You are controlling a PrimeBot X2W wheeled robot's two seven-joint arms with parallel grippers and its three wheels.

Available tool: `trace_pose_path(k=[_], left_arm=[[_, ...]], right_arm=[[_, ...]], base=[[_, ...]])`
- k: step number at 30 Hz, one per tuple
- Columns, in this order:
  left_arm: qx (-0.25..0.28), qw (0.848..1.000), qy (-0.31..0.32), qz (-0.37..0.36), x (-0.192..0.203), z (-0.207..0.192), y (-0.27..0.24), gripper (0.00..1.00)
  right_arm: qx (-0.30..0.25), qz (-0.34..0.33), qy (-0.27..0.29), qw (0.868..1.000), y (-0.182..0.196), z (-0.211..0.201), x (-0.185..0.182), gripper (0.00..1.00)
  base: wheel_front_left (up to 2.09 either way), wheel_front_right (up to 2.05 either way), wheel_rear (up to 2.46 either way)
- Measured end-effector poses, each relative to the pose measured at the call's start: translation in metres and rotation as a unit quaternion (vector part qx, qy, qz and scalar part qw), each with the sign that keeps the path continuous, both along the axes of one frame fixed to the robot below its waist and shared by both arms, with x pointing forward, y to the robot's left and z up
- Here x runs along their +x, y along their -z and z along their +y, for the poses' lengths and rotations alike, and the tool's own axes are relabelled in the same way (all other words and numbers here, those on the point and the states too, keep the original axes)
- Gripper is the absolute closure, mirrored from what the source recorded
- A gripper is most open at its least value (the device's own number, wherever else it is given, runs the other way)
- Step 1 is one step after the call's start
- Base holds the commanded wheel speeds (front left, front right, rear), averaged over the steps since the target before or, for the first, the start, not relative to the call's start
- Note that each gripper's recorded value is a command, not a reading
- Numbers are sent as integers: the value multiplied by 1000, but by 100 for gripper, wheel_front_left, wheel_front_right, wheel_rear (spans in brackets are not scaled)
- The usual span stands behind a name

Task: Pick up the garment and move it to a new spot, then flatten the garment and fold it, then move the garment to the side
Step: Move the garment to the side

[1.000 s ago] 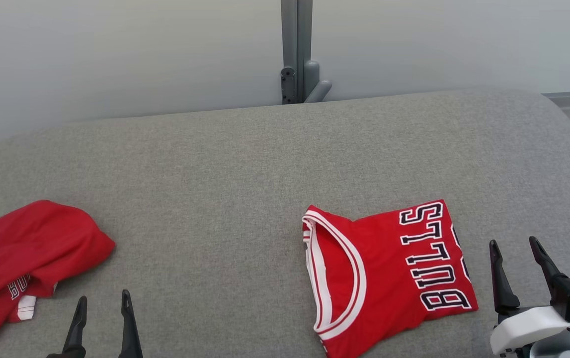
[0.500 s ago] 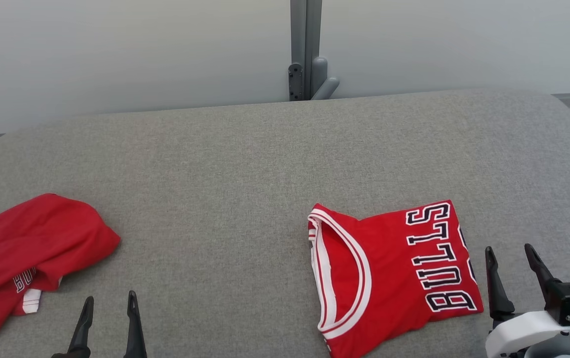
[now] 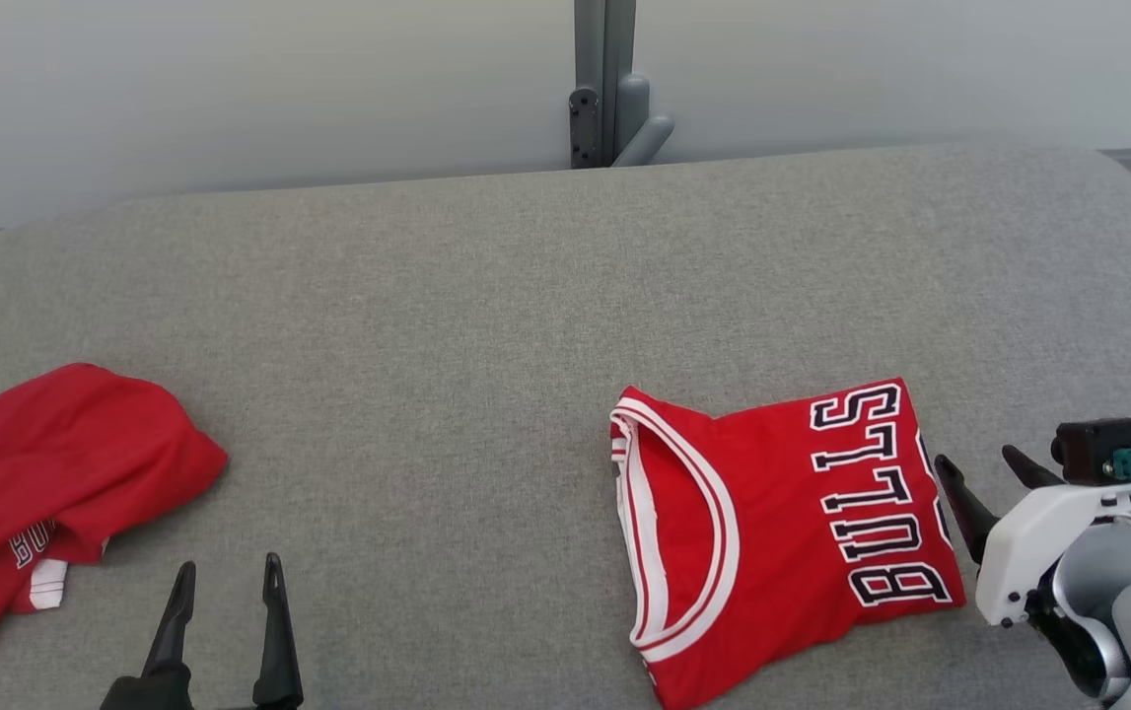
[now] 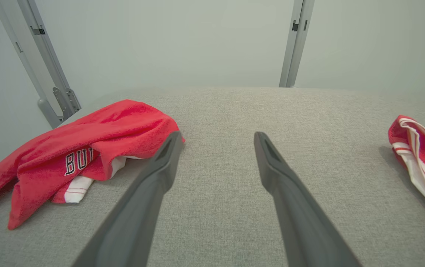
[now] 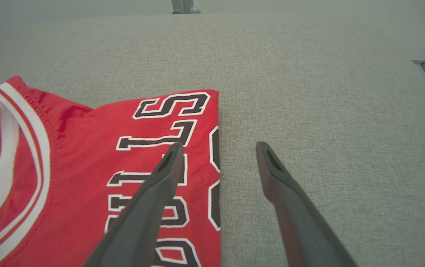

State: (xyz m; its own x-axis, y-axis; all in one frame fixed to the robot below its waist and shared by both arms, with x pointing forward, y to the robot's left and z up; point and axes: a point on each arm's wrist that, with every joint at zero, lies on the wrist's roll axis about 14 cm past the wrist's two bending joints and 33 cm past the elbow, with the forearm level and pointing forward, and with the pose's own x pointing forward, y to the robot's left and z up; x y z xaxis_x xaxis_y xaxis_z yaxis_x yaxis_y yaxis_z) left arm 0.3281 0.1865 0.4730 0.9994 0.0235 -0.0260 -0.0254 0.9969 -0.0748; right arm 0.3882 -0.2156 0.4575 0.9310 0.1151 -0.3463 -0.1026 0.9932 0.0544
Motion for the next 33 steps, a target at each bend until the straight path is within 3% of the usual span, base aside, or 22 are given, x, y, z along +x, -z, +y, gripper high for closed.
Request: trace_pose_path(k=[4,8,22,23,24,25,33], left_arm=[[1,1000,9,0,11,-6,0,0],[1,1000,5,5,13,-4,3,0],[4,1000,-6,12,16,3,8,0],[4,1000,-5,12,17,2,8,0],[3,1000,-4,12,18,2,8,0],[3,1000,-2,12,19,0,8,0],[-3,1000,-2,15,22,-1,10,0]], right_arm=[[-20,82,-16,996,19,-7,3,0],[-2,127,-33,991,36,4,5,0],[13,173,-37,984,64,13,14,0],[19,176,-35,984,66,14,14,38],[24,177,-34,983,66,14,15,82],[33,174,-28,984,66,13,17,100],[46,170,-29,984,65,13,23,100]], base=[[0,0,0],[0,0,0],[0,0,0],[0,0,0],[0,0,0],[0,0,0],[0,0,0]])
